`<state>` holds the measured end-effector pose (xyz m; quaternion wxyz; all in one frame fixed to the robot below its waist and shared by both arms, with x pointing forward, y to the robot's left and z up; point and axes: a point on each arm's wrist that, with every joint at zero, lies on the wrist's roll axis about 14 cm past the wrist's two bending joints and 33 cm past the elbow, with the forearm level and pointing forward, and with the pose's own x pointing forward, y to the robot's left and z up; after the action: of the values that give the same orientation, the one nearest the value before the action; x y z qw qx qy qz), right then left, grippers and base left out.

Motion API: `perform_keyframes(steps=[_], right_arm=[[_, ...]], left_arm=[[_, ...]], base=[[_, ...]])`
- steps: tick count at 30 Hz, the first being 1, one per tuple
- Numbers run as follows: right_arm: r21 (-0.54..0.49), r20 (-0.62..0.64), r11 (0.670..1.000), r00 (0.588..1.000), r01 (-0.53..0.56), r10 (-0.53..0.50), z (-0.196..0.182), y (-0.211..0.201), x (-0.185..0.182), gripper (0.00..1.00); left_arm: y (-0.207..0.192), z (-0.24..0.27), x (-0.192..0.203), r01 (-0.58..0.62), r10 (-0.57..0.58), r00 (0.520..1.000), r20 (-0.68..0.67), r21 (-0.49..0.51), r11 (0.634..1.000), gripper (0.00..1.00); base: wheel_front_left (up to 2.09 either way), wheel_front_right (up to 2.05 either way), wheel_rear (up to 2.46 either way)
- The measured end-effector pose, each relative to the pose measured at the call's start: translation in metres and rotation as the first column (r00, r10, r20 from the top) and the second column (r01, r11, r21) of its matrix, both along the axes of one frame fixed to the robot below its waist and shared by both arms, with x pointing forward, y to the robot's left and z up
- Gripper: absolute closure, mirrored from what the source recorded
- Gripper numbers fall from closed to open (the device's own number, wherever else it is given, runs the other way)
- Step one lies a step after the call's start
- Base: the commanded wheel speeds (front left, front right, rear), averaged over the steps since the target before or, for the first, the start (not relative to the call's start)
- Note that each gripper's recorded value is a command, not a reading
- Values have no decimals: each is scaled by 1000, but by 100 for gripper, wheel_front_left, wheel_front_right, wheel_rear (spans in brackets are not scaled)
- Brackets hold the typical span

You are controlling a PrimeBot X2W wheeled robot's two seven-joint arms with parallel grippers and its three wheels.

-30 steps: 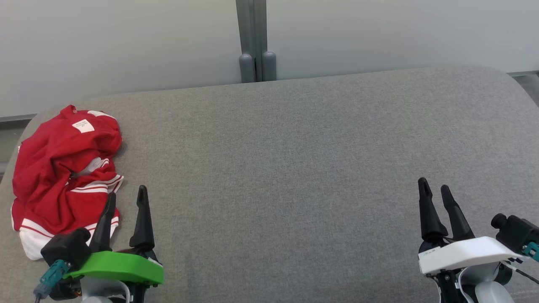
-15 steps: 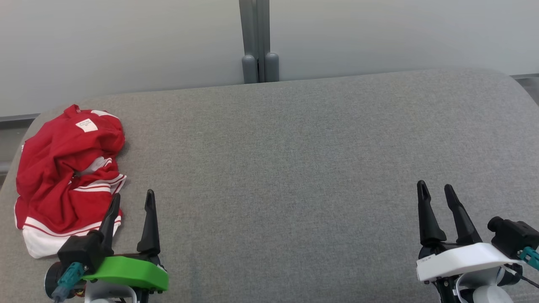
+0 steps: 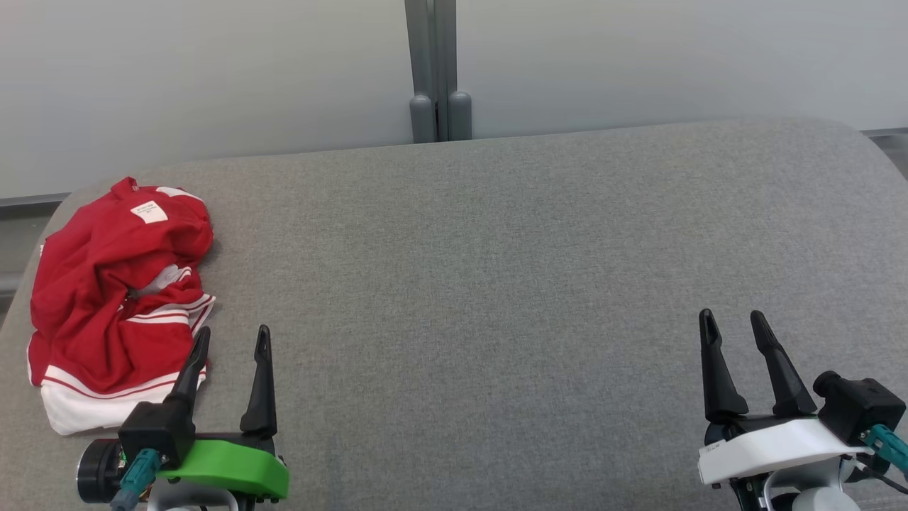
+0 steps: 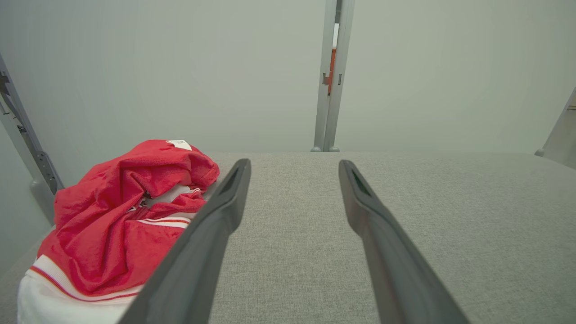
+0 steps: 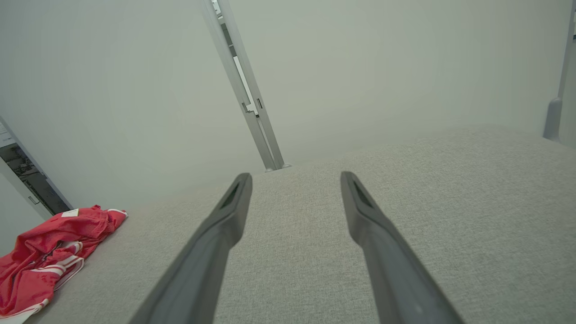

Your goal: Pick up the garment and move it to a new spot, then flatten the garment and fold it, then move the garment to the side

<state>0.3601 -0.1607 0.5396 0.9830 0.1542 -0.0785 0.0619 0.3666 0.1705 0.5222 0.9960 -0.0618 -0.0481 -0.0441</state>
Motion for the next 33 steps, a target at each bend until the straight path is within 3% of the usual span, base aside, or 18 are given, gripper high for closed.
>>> perform_keyframes(steps=[25,33], right_arm=[[-158,55,987,998,-25,34,6,10,-6,0],[-133,40,991,999,-8,14,4,3,-5,0]], left_arm=[[8,3,-4,-13,11,1000,18,69,998,0],[16,7,-4,-26,26,1000,5,35,999,0]], base=[[0,0,0],[0,0,0]])
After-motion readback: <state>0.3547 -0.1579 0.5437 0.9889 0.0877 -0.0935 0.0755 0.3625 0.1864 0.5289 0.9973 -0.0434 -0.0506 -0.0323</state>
